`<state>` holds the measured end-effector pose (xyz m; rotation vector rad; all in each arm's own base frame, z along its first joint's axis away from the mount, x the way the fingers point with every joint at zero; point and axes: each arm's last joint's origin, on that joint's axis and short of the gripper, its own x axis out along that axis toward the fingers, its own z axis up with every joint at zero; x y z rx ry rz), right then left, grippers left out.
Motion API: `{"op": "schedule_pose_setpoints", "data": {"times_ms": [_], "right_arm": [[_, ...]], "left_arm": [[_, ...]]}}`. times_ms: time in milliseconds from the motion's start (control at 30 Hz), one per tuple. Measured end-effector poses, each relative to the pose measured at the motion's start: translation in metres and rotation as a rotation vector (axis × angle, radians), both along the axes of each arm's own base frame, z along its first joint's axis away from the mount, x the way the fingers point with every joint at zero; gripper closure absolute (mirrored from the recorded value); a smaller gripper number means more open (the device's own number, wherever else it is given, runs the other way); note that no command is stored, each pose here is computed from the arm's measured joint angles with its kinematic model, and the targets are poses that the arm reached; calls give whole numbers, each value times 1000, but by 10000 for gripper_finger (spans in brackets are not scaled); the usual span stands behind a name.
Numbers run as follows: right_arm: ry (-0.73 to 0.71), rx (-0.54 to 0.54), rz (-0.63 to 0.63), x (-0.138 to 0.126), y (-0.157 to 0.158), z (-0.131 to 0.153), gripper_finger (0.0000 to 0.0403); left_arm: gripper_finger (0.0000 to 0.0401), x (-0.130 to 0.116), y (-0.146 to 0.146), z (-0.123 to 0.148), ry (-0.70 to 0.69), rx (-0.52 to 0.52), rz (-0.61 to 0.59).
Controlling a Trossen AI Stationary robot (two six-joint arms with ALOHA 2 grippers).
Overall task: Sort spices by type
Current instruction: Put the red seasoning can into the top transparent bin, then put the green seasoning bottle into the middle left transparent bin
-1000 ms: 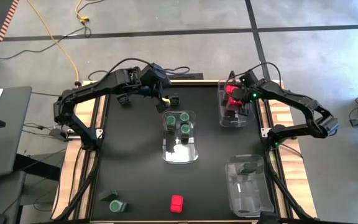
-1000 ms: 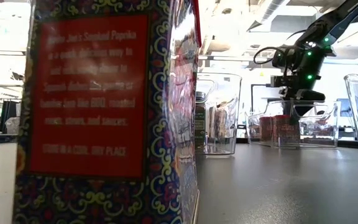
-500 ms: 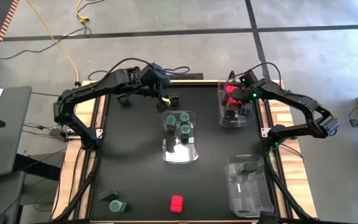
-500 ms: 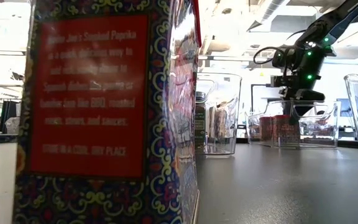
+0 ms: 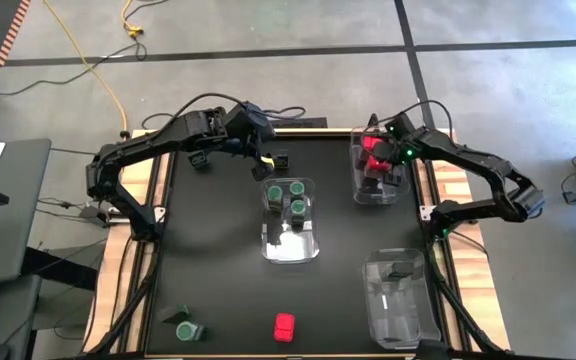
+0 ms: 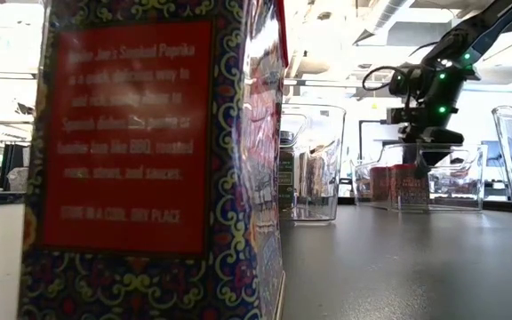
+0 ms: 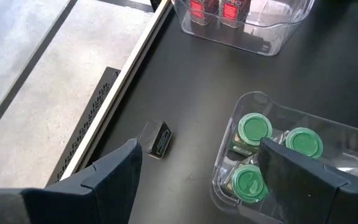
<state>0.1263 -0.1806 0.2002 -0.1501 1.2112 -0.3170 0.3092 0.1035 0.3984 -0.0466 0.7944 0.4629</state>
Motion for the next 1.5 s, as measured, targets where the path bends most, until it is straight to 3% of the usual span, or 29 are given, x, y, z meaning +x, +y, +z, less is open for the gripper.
{"op": "schedule_pose_setpoints", "data": {"times_ms": [100,267,433,733,967,1067,1200,1333,1500], "right_arm": [[-24,-37,-1,-2,2,7,6],[-63,-120,-14,-10,14,27,16],[-126,-204,-168,-25,32,51,17],[-352,-365,-173,-39,69,87,17],[-638,-396,-277,-39,80,108,17],[-870,-323,-392,-32,78,119,17],[-1168,-112,-513,-18,76,130,17],[-1218,6,-442,3,79,130,22],[-1198,152,-387,33,91,121,34]], "left_arm": [[95,0,0,0,0,0,0],[95,0,0,0,1,0,0],[95,0,0,0,1,0,0],[95,-3,-1,0,11,-6,3],[95,-11,-4,8,-10,-5,8],[95,-15,-4,9,-8,-10,21],[95,-21,-7,12,-30,-54,98],[95,-30,-10,14,8,-54,118],[95,-37,-13,11,84,-22,55]]}}
